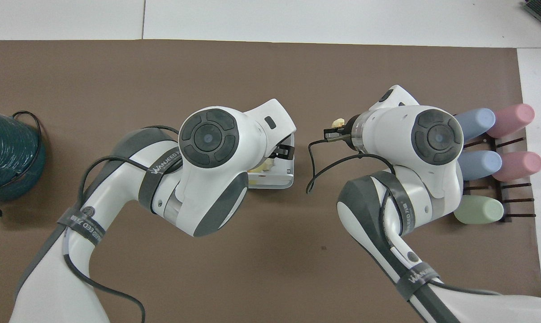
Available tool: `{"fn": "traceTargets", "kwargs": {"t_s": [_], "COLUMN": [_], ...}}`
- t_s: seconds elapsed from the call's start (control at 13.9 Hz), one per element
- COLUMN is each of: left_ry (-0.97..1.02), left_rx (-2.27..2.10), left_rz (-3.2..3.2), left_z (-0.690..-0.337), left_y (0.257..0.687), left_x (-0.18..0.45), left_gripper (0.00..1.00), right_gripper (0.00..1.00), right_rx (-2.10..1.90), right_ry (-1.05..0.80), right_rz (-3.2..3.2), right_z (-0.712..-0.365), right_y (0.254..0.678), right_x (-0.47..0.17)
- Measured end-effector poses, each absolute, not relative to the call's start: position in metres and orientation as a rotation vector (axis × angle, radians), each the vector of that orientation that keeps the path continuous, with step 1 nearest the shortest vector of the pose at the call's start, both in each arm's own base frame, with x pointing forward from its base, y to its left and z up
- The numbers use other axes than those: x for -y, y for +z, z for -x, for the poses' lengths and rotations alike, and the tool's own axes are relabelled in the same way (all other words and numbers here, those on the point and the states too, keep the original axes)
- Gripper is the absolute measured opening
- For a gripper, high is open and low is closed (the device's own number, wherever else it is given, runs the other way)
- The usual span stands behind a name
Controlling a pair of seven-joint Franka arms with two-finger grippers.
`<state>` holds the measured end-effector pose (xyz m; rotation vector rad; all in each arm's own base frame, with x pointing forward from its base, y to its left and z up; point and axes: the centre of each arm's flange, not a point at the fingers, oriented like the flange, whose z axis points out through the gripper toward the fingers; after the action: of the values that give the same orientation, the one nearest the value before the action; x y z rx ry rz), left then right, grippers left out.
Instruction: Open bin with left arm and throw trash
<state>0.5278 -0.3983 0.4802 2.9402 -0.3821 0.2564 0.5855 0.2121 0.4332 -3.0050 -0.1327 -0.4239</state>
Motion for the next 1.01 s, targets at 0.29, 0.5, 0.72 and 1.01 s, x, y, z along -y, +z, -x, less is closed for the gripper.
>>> {"fn": "traceTargets", "kwargs": {"t_s": [0.29,0.5,0.72,1.01], "left_ry": [0.171,0.142,0.166,0.074], "left_rx": [0.287,0.323,0.402,0.473], "left_rz": [-3.012,-3.047,-3.068,-3.114], "left_z": [-0.575,-0.611,-0.624,-0.602], "left_y": [0.528,0.552,0.575,0.604], "left_x": [0.316,0.213,0.12,0.053], "left_gripper": [0.94,0.94,0.96,0.96], "right_gripper": [0.04,0.04,0.04,0.04], "right_rx": [0.099,0.069,0.043,0.059], "right_ry": [-0.435,-0.441,-0.425,-0.384], "right_rz": [2.985,2.954,2.924,2.922], "right_z": [-0.581,-0.569,-0.56,-0.554], "right_y": [0.441,0.449,0.448,0.427], "right_x": [-0.233,-0.273,-0.323,-0.359]}}
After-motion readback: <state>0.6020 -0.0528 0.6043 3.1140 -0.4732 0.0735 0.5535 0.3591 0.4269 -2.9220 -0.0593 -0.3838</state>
